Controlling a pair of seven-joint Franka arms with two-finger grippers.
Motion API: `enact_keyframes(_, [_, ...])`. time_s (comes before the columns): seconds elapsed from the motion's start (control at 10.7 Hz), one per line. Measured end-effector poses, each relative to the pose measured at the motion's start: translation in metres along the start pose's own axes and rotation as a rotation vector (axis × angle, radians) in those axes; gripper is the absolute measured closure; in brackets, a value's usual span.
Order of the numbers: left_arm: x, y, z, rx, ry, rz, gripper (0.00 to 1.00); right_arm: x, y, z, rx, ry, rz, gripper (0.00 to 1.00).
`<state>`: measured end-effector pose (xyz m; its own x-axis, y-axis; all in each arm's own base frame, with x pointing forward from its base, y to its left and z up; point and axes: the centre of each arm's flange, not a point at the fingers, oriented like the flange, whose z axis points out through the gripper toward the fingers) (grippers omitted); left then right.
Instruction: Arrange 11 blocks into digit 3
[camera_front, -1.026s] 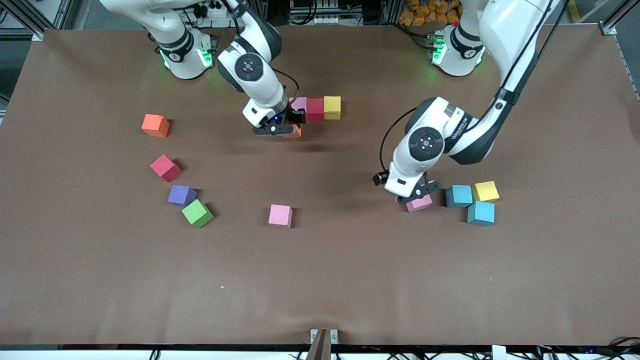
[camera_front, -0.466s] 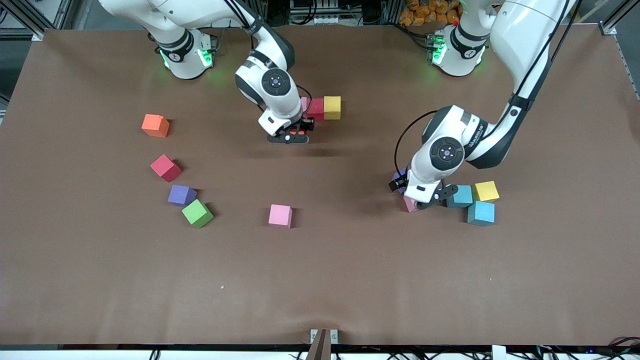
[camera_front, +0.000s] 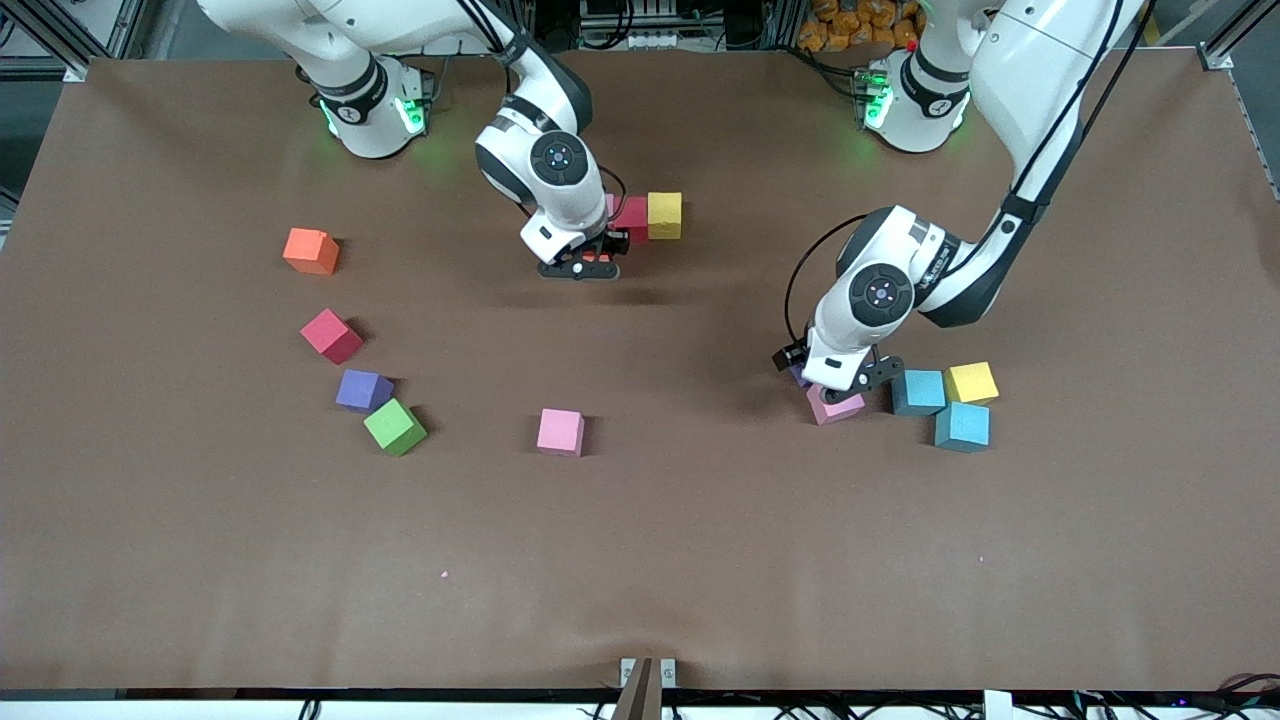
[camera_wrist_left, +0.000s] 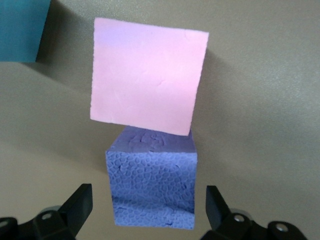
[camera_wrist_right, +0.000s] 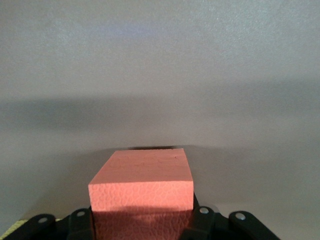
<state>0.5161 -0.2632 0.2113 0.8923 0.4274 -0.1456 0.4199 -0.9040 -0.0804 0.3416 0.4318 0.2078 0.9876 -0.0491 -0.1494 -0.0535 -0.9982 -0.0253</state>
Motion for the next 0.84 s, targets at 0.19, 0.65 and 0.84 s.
enact_keyframes(0.19, [0.001, -0.002, 0.002, -0.002, 0.001, -0.003, 0.00, -0.004, 0.002, 0.005, 0.005, 0.002, -0.003, 0.41])
enact_keyframes(0.65, [0.013, -0.010, 0.004, -0.008, 0.002, -0.028, 0.08, -0.014, -0.001, 0.008, 0.000, 0.000, -0.012, 0.41])
enact_keyframes(0.84, [0.013, -0.010, 0.007, -0.011, 0.001, -0.028, 0.40, -0.021, -0.001, 0.013, -0.011, -0.006, -0.015, 0.41])
